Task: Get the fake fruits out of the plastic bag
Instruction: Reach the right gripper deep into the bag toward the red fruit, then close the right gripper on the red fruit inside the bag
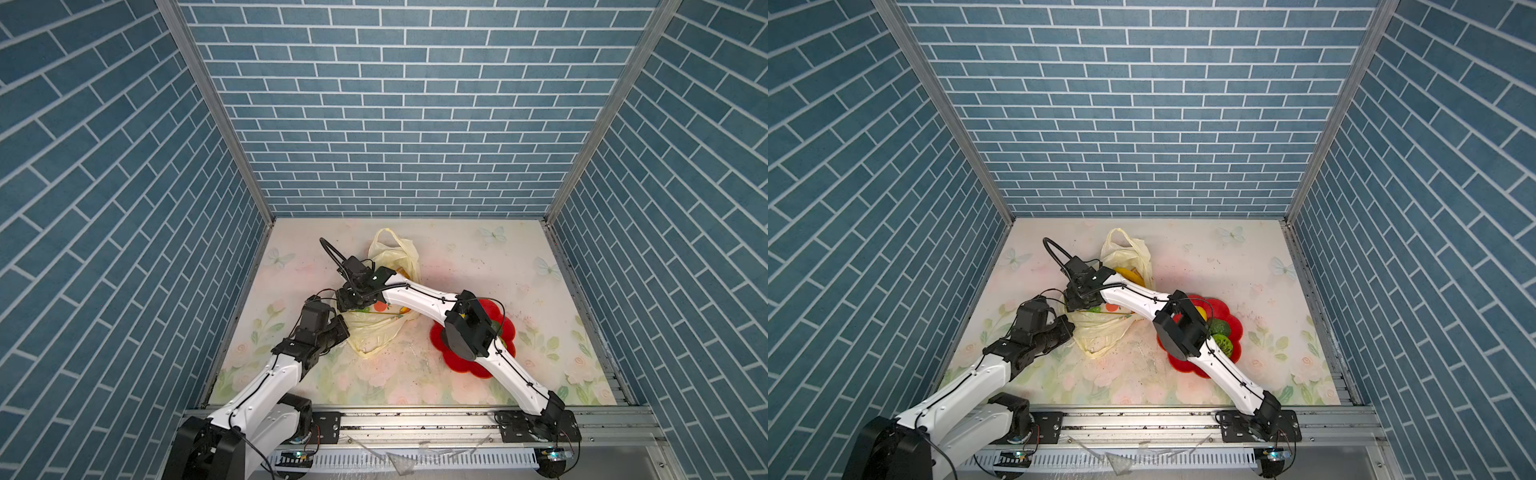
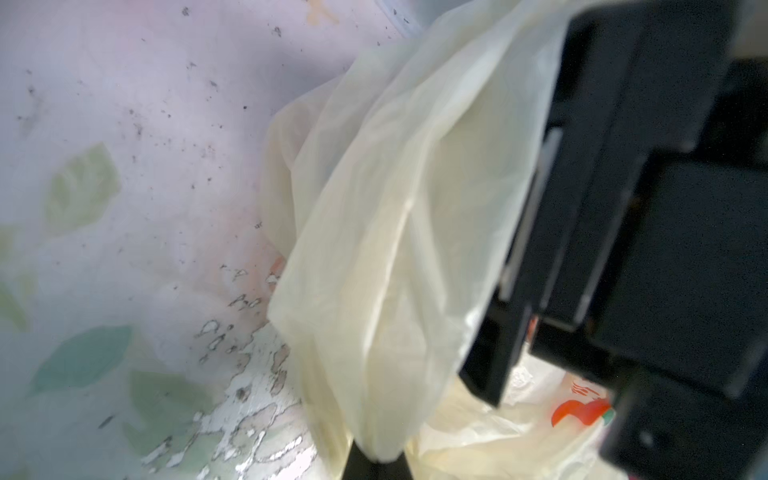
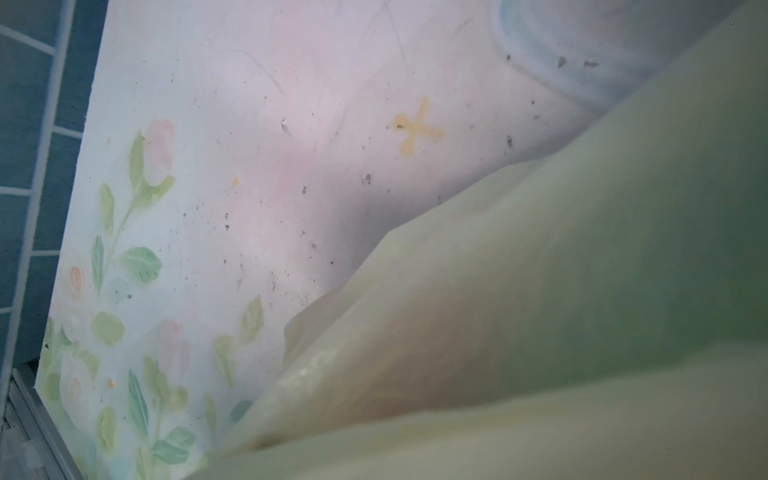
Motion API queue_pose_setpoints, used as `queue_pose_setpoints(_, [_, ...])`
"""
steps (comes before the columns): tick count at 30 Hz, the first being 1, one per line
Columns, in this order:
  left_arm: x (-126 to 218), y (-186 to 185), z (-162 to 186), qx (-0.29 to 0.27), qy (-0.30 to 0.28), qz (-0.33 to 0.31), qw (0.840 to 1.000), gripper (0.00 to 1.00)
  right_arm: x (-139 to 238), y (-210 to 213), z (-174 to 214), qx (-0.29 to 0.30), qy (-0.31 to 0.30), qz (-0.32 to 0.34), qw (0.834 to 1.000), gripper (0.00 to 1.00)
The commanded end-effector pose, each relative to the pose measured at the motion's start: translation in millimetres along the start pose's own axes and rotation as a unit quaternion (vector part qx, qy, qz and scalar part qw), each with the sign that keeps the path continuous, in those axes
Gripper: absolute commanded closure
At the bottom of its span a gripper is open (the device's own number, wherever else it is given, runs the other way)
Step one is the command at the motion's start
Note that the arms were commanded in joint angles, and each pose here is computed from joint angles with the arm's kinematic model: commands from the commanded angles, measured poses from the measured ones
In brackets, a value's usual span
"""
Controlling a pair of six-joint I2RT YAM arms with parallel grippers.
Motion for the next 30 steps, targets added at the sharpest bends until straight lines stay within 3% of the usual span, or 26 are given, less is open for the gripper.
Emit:
queue_pose_setpoints(1, [-1.1,7.3,5.9,0.0,0.009,-0.013,1.0,1.0,-8.0,-9.0,5.3,0.006,0.015,0.023,1.0,0.37])
queue_pose_setpoints(9, [-1.3,10.6,5.9,-0.002,0.006,-0.019,1.0,1.0,-8.0,-21.1,1.0,0.02,0.006,0.055,0.998,0.47])
queue_pose_setpoints(14, [-1.1,13.0,3.8,-0.005,0.0,-0.028,1.0,1.0,2.5,-15.9,-3.4,0.026,-0.009,0.041,0.999,0.52])
queue_pose_setpoints(30, [-5.3,9.2,-24.6,-0.031,-0.033,-0.049,0.998,1.0,66.6,-1.3,-7.9,0.057,-0.047,0.017,0.997,0.52])
Point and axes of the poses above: each gripper's point midway between its finger pads, its own x axis back along the fingers, its own y axis along the line the jaws close on, z = x × y, the point moved 3 cm from there along x, back along the fingers, and after that the axes turned 14 degrees about x, right-handed, at the moved point
